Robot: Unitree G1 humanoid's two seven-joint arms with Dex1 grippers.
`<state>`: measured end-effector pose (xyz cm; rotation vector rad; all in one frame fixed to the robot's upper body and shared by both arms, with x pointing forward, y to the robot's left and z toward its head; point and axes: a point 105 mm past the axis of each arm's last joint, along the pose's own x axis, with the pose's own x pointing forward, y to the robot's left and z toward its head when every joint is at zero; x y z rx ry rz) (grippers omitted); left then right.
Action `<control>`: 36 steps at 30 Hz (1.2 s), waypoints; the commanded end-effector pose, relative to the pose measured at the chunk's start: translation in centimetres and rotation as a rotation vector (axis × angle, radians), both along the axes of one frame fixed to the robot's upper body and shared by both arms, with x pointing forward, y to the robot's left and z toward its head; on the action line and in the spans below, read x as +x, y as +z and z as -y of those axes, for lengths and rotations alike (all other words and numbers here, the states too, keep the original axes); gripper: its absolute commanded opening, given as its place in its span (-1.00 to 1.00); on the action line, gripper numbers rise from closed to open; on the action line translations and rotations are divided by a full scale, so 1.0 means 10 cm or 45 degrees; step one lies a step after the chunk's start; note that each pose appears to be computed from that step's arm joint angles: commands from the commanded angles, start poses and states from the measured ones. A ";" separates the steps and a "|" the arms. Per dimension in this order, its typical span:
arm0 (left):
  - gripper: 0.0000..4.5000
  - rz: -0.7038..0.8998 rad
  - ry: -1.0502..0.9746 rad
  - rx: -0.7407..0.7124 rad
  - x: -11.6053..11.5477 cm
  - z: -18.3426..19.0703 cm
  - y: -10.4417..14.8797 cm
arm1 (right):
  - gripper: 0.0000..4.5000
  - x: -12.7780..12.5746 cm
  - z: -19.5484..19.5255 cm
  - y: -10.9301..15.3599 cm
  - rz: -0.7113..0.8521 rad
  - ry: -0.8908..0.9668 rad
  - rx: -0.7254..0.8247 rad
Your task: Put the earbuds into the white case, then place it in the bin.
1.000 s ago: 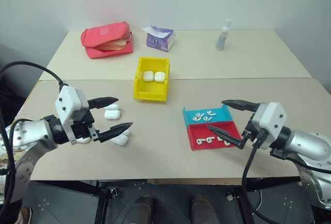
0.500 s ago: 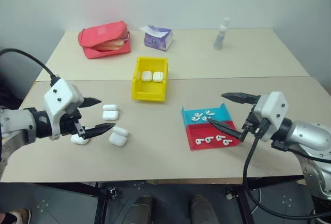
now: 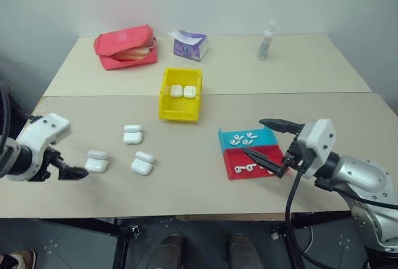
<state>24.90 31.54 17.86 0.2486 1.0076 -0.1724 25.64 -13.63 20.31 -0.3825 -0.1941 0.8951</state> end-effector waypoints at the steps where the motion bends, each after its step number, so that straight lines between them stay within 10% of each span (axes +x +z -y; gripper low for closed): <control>1: 1.00 -0.020 0.091 0.003 0.01 -0.08 -0.01 | 0.99 -0.05 -0.05 0.10 0.046 0.039 0.008; 36: 1.00 -0.132 0.183 -0.038 0.39 0.23 -0.52 | 0.99 -0.20 -0.06 0.26 -0.043 0.241 -0.074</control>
